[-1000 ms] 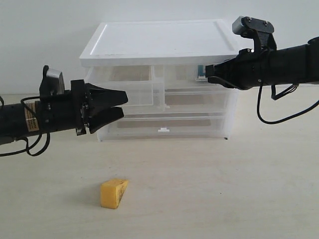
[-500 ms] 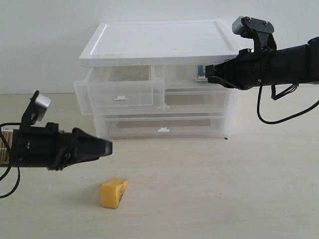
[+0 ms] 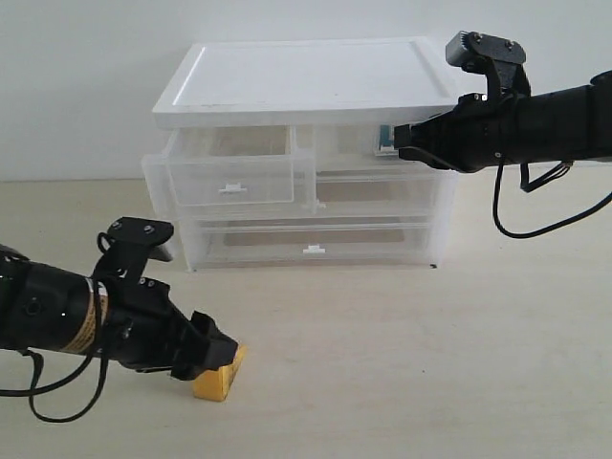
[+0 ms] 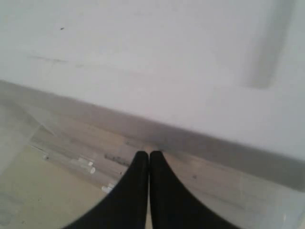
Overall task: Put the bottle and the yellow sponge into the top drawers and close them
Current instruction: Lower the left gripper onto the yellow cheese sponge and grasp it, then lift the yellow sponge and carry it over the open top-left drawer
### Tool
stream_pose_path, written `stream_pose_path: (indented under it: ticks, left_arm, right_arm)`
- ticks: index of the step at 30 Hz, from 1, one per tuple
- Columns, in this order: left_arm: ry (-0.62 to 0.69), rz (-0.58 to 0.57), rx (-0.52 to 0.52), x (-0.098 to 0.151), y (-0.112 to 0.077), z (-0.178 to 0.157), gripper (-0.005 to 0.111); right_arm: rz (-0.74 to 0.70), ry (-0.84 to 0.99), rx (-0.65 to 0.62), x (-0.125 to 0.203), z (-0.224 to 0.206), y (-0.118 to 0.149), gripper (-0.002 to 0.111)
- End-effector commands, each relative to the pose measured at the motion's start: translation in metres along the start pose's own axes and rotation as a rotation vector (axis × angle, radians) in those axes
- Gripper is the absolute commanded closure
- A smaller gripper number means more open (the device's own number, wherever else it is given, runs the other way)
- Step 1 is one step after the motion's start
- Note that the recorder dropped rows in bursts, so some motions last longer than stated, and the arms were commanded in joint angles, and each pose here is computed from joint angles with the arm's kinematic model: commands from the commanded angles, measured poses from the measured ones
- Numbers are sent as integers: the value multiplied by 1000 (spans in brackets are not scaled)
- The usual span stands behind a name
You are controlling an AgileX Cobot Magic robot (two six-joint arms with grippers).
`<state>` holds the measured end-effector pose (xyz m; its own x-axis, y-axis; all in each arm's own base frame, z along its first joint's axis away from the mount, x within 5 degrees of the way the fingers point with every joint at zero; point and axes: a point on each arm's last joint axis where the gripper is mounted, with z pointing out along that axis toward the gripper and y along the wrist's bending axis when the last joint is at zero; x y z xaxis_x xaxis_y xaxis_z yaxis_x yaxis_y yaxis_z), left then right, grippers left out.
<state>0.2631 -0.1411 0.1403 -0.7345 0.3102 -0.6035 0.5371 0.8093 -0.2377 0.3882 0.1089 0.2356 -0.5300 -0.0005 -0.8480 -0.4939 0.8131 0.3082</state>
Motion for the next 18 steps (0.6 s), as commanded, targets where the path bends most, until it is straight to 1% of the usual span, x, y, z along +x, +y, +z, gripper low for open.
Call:
stream_pose_path:
  ticks: [1,2,3,4,7,8,9,11,12,14,17,18]
  left_arm:
    - [1,32,-50,-4,-13,7,44]
    - [13,24,-86,-2,-13,11,41]
    - [21,14,-101,0,-12,13,41]
    - [39,-21,-132,3,-8,18,41]
    - [66,-33,-141,8,-5,25,41]
    - [68,-33,-141,8,-5,27,44]
    - [68,-33,-141,8,-5,27,49]
    - [68,-33,-142,8,-5,27,63]
    - [70,-10,-141,8,-5,26,84]
    - [65,25,-137,6,-6,23,103]
    - [30,34,-135,-1,-8,15,103]
    - [3,53,-105,-6,-13,8,103]
  right_arm:
    - [-7,-10,12,-3,-1,-1,108]
    - [-7,-10,12,-3,-1,-1,108]
    - [-7,-10,12,-3,-1,-1,108]
    - [-7,-9,12,-3,-1,-1,108]
    - [-7,-9,12,-3,-1,-1,108]
    - [-7,-9,12,-3,-1,-1,108]
    - [-7,-9,12,-3,-1,-1,108]
    - [-7,-9,12,-3,-1,-1,108]
    - [-7,-9,12,-3,-1,-1,108]
    - [-7,-9,12,-3,-1,-1,108]
    - [-7,-9,16,-3,-1,-1,108]
    - [-7,-9,18,-3,-1,-1,108]
